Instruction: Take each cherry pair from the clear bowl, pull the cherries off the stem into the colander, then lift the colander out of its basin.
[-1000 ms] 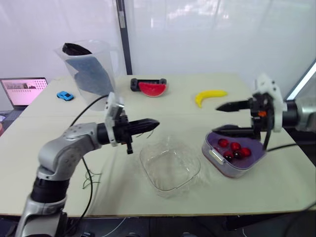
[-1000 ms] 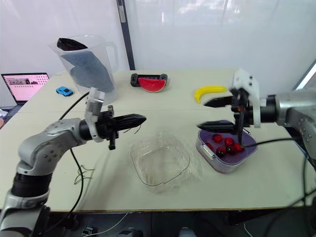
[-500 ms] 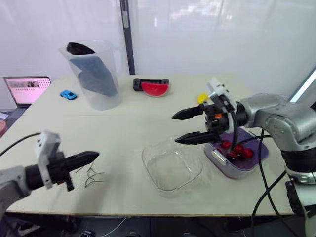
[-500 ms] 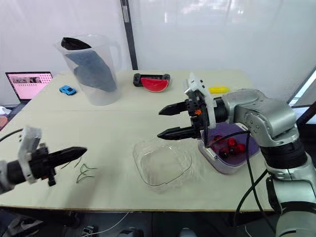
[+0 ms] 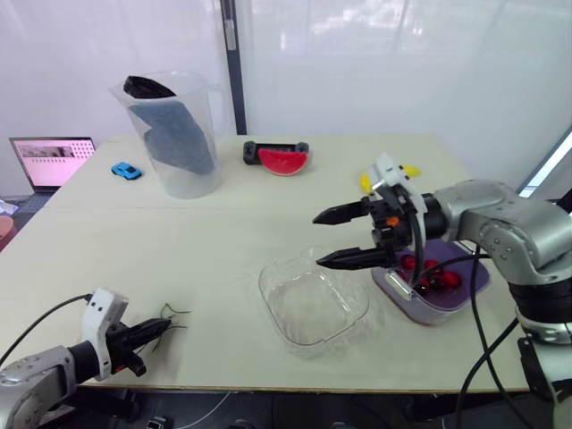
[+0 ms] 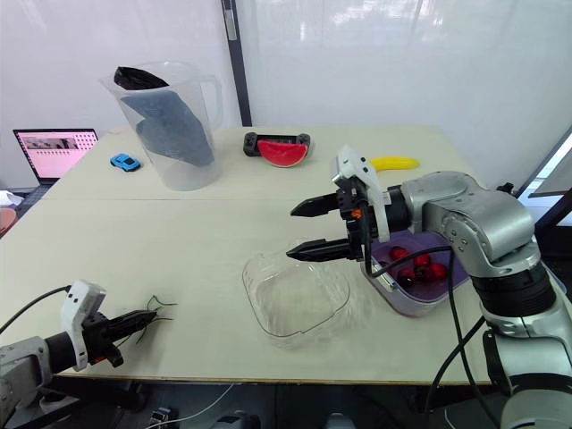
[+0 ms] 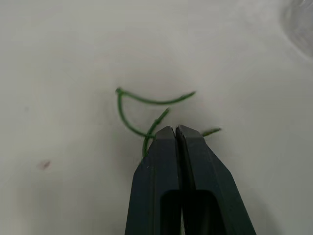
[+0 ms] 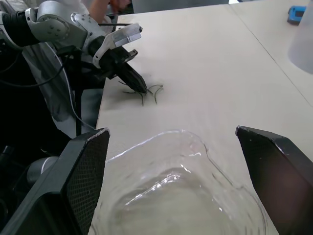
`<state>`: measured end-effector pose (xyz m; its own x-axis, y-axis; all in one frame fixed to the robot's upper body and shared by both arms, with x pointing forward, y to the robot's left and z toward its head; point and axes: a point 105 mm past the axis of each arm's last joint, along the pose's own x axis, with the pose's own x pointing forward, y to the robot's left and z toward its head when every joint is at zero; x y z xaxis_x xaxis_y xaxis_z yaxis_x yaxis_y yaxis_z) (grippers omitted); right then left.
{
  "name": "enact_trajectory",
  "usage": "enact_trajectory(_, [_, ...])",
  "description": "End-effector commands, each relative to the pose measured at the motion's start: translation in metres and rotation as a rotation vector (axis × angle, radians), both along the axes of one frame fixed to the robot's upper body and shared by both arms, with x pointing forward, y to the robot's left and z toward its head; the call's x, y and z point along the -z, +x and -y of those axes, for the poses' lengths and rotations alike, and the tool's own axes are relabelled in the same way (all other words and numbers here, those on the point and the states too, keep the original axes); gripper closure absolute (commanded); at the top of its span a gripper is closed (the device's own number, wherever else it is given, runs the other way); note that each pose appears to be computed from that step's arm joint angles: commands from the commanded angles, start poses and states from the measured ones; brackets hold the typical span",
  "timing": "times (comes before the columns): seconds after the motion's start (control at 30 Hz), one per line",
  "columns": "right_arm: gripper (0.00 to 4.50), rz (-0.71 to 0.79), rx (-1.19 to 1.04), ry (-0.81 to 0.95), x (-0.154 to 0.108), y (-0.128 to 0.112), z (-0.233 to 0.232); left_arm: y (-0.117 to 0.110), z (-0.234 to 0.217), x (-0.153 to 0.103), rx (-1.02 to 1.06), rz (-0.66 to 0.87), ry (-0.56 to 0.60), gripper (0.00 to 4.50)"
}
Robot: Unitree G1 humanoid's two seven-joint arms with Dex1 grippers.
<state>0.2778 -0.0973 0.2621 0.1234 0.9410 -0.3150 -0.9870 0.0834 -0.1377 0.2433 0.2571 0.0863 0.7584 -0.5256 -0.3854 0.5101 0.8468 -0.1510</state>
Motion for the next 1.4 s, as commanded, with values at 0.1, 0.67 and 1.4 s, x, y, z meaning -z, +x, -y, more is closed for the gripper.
enact_trajectory(0.1, [0.0, 0.046, 0.029, -0.016, -0.001, -0.004, 0.007, 0.01, -0.003, -0.01, -0.01, 0.055, -0.008, 3.89])
enact_trajectory(0.67, [0.0, 0.019, 0.052, -0.022, 0.003, -0.007, 0.019, 0.007, 0.006, -0.128, 0.325, 0.275, -0.01, 0.04])
enact_trajectory(1.4, [0.0, -0.04, 0.826, -0.184, 0.004, -0.082, 0.151, 0.033, 0.148, -0.215, 1.173, 0.402, -0.114, 0.04])
